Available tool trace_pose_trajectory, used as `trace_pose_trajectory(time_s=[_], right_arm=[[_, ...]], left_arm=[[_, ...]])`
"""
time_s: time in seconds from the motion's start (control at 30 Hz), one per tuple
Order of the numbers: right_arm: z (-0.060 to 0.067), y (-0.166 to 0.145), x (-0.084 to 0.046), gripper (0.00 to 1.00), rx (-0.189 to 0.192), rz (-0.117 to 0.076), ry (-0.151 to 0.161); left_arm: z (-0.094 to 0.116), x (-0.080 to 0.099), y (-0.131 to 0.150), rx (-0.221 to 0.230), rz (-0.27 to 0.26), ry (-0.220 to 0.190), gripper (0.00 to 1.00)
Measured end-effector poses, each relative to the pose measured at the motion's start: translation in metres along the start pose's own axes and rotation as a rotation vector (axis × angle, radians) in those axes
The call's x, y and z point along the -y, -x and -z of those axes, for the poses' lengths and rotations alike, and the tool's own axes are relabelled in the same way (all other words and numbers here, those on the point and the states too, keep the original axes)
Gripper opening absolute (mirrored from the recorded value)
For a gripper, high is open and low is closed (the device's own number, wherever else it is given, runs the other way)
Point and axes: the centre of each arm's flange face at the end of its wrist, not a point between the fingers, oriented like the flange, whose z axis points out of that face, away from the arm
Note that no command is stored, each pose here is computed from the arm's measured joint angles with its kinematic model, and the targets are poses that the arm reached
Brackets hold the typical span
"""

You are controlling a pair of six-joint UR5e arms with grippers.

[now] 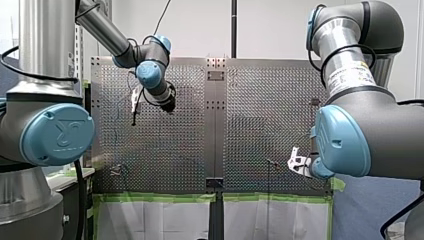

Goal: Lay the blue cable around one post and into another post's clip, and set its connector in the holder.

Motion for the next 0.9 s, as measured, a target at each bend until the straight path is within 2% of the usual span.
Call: trace_pose_trajectory(time_s=[0.2, 0.33, 0.57, 0.9], right_arm=[[0.004, 0.004, 0.003, 0.00, 0.011, 0.001, -0.004], [0.005, 0.006, 0.006, 0.00, 0.019, 0.012, -0.005], [0.013, 0.012, 0.010, 0.00, 0.028, 0.028, -0.001], [0.014, 0.013, 0.013, 0.00, 0.025, 0.039, -0.005]], left_arm=[[-0.007, 0.030, -0.024, -0.009, -0.002, -0.091, 1.00], [-0.012, 0.050, -0.030, 0.000, -0.005, -0.150, 1.00], [-0.023, 0.092, -0.031, 0.044, -0.010, -0.257, 1.00], [-0.033, 0.148, -0.035, 0.109, 0.010, -0.364, 1.00]])
